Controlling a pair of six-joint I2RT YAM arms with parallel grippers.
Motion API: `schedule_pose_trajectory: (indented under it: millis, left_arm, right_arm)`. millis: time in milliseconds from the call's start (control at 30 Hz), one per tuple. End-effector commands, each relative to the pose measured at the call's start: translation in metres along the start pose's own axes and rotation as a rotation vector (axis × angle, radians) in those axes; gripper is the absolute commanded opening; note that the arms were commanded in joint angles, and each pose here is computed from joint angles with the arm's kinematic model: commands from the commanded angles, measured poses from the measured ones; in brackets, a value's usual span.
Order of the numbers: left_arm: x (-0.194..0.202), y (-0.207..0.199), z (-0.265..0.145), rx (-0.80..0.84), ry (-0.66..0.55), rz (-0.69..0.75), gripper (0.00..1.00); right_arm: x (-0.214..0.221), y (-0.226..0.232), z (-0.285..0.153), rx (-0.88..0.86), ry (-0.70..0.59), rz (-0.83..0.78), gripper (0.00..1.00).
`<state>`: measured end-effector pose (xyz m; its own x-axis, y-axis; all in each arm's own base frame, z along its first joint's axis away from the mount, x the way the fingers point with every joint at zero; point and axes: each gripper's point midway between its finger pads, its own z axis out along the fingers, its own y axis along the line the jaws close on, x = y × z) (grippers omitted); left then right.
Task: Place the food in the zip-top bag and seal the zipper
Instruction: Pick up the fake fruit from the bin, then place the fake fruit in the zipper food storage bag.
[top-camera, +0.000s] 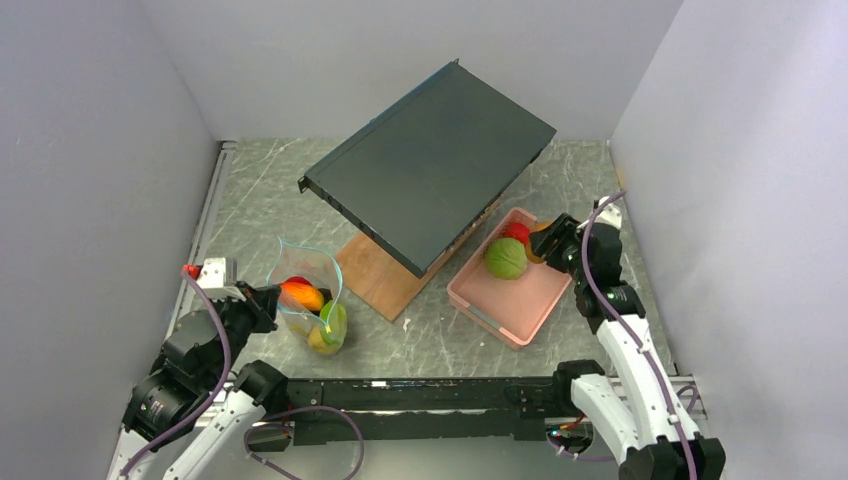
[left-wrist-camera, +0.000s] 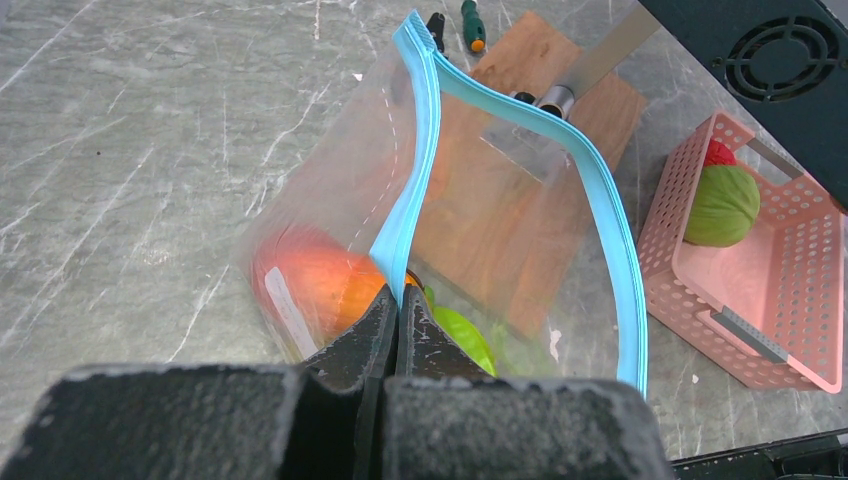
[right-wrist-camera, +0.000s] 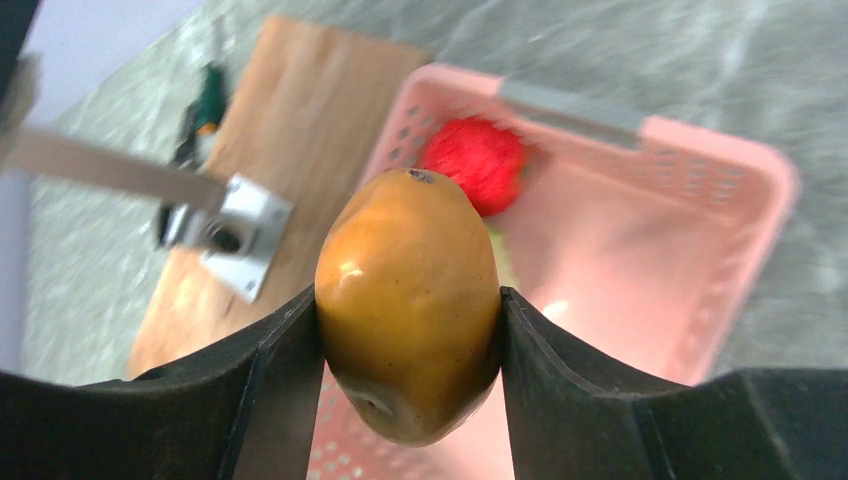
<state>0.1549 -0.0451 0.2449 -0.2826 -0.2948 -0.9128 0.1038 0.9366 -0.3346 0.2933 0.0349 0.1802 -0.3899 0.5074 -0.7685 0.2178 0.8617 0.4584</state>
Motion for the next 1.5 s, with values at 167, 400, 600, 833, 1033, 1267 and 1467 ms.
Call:
schedule_pose_trajectory:
  millis: [167, 400, 600, 833, 1033, 1267, 1467]
  left_arm:
    - [-0.012, -0.009, 0.000, 0.034, -0.035, -0.007, 0.00]
    - [-0.013, -0.007, -0.002, 0.029, -0.042, -0.014, 0.00]
    - [-0.012, -0.008, -0.001, 0.031, -0.039, -0.011, 0.00]
    - [-0.012, -0.007, -0.001, 0.026, -0.038, -0.013, 0.00]
    - [-0.011, -0.006, 0.000, 0.019, -0.030, -0.011, 0.00]
    - [-0.012, -0.006, -0.001, 0.019, -0.037, -0.014, 0.00]
    - [-0.012, -0.005, -0.001, 0.018, -0.036, -0.015, 0.00]
  right_arm:
    - [0.055, 0.065, -0.024, -0.394, 0.278, 0.050, 0.14]
    - [0.096, 0.122, -0.061, -0.500, 0.285, -0.086, 0.14]
    - [0.162, 0.141, -0.085, -0.603, 0.433, -0.006, 0.14]
    - [0.200, 0.188, -0.136, -0.709, 0.354, -0.153, 0.14]
    - [0.218, 0.248, -0.179, -0.852, 0.284, -0.380, 0.14]
    - [0.209, 0.337, -0.206, -0.931, 0.178, -0.529, 0.14]
    - [0.191, 0.385, -0.212, -0.943, 0.086, -0.548, 0.16]
